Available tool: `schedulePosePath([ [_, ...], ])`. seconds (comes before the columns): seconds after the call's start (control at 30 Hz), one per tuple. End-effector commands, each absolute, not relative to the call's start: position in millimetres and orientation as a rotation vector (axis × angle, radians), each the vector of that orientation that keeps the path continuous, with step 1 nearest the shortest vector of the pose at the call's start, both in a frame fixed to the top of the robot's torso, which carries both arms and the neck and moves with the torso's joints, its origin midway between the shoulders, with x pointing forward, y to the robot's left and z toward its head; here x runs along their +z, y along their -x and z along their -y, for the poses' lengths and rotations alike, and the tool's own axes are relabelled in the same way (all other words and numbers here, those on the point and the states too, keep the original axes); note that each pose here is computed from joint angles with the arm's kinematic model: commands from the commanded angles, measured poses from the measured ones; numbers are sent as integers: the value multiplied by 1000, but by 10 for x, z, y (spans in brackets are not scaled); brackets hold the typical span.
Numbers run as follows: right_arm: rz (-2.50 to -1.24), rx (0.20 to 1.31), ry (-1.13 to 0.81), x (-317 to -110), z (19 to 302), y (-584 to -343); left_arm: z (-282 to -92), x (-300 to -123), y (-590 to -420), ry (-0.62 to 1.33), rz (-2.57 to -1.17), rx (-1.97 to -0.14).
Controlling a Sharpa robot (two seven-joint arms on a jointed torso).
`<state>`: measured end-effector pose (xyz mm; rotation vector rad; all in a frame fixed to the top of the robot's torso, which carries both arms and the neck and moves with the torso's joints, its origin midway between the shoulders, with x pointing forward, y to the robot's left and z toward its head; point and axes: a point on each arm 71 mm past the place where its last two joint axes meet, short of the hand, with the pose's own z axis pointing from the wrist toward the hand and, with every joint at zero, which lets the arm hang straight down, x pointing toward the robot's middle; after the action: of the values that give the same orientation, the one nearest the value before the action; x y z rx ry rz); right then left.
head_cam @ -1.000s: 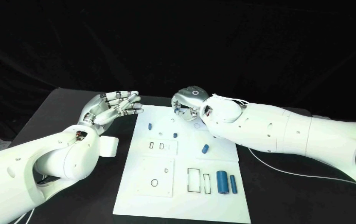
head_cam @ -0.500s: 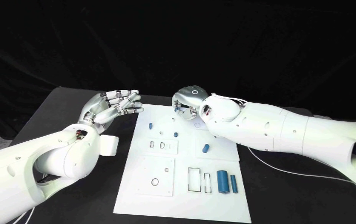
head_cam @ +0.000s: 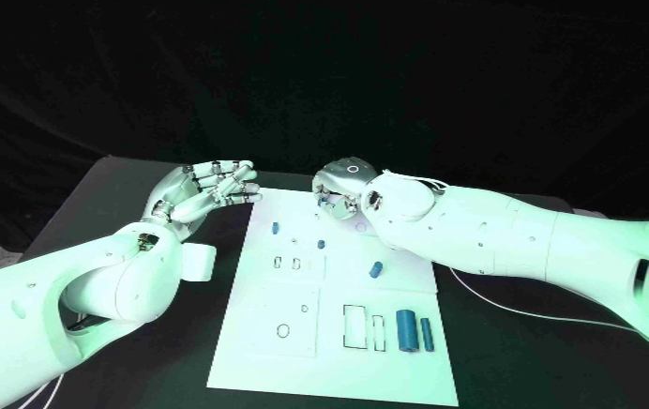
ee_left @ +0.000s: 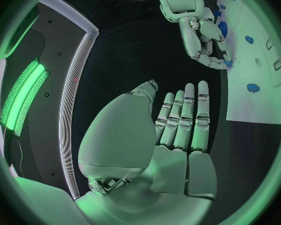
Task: Assemble the parts on the task board
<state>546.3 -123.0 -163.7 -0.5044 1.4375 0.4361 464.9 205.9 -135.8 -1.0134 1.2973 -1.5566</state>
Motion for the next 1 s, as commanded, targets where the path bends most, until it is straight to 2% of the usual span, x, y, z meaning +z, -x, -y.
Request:
schedulePosePath([
  [0.03, -1465, 422, 527, -1690, 1250, -5468, -2040, -1341, -4646, 1006, -1301, -1579],
  [0.43, -1383, 461, 475, -1590, 1374, -5368, -2070, -1344, -4656, 1008, -1298, -1571],
  [0.67, -1402, 509, 294, -1415, 1862, -5246, -2096, -1341, -4651, 1010, -1299, -1568],
  [0.83, -1523, 531, 76, -1396, 2328, -5198, -2093, -1343, -4653, 1010, -1303, -1570],
  [1.0, -1614, 526, -32, -1440, 2583, -5147, -2087, -1349, -4661, 1010, -1306, -1573],
])
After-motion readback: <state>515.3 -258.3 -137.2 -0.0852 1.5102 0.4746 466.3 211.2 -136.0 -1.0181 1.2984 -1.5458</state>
